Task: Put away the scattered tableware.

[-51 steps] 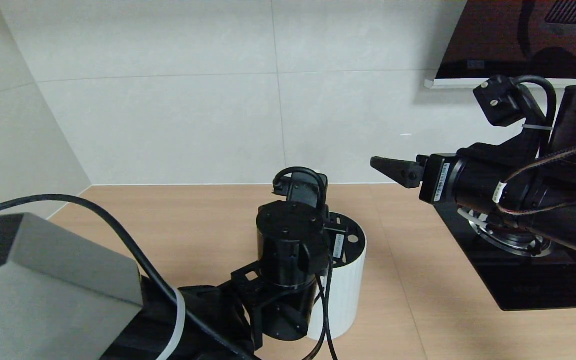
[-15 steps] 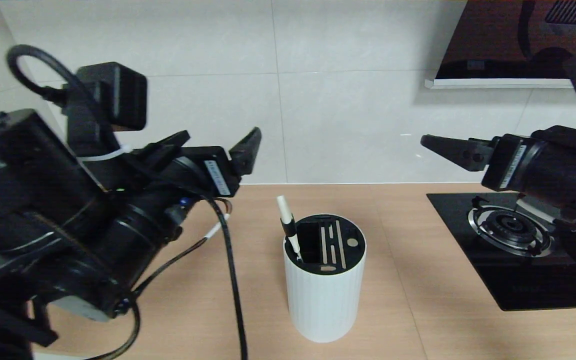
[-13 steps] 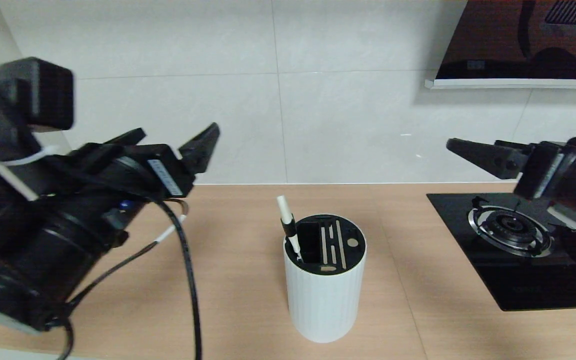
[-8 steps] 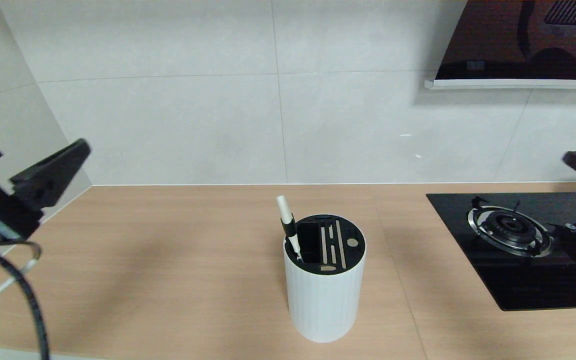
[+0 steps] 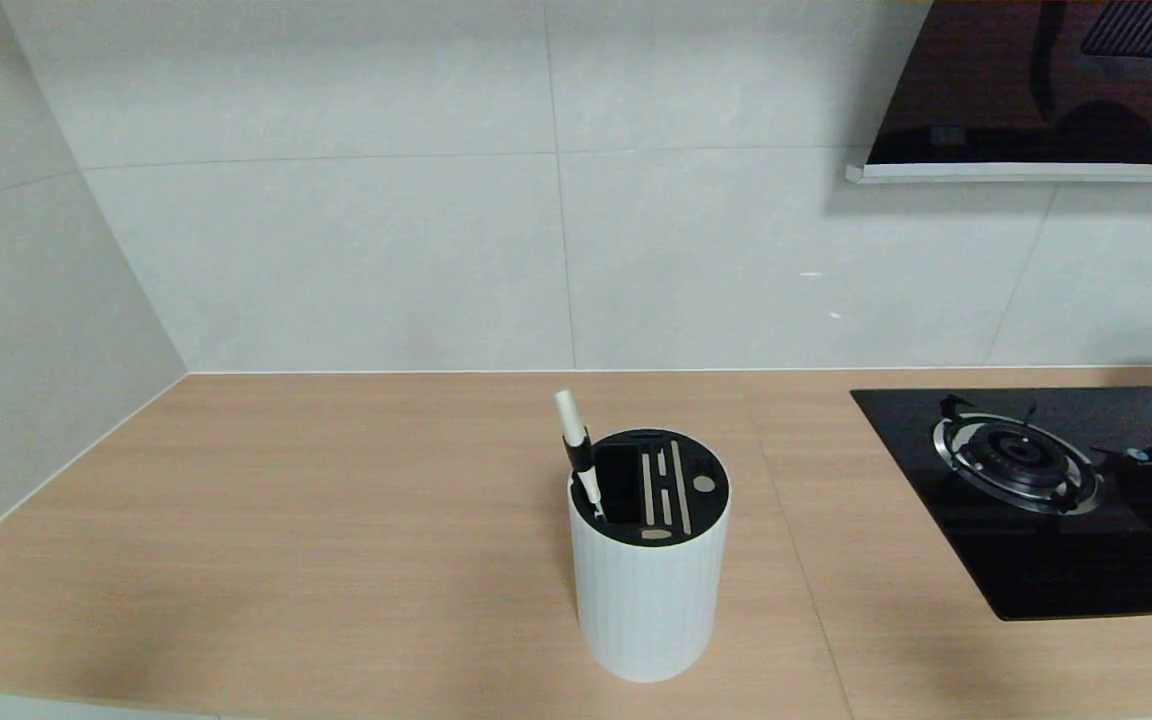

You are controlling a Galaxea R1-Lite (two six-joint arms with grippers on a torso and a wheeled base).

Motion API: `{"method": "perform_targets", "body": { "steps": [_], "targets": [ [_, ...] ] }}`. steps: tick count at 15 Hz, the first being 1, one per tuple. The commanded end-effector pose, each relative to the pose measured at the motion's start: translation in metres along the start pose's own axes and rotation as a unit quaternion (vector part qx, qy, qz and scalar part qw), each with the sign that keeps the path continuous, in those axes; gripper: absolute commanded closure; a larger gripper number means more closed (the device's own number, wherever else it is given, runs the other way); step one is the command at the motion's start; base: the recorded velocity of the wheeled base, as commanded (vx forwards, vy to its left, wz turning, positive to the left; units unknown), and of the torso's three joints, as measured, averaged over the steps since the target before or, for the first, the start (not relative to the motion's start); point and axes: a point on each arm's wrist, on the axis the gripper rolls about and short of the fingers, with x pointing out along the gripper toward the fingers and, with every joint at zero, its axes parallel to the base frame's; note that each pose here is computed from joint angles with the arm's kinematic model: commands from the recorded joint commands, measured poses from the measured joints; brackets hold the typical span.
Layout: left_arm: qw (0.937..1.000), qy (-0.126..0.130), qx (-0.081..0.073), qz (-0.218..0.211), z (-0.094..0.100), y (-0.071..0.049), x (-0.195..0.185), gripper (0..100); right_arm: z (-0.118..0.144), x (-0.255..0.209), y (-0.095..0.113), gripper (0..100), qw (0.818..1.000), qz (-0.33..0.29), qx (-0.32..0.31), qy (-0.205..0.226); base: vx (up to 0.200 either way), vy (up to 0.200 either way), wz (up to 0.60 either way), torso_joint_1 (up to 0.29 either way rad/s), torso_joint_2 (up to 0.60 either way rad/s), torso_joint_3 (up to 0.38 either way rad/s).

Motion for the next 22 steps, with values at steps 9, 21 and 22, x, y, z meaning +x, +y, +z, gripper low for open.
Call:
{"method": "perform_targets", "body": {
  "steps": [9, 21, 22],
  "targets": [
    [0.9957, 0.011, 0.061, 0.069, -0.083, -0.003, -0.04, 0, -0.11, -0.026, 0.001, 0, 0.996, -0.077, -0.046, 0.026, 0.0, 0.0, 0.0, 0.0, 0.0, 0.0],
    [0.9923, 0.11, 0.026, -0.049, -0.144, -0.01, -0.031, 0, -0.14, -0.022, 0.0, 0, 0.994, -0.043, -0.044, 0.085, 0.0, 0.0, 0.0, 0.0, 0.0, 0.0],
    [0.9921, 0.11, 0.03, -0.052, -0.144, -0.01, -0.031, 0, -0.14, -0.022, 0.0, 0, 0.994, -0.043, -0.044, 0.085, 0.0, 0.0, 0.0, 0.0, 0.0, 0.0]
  ]
}}
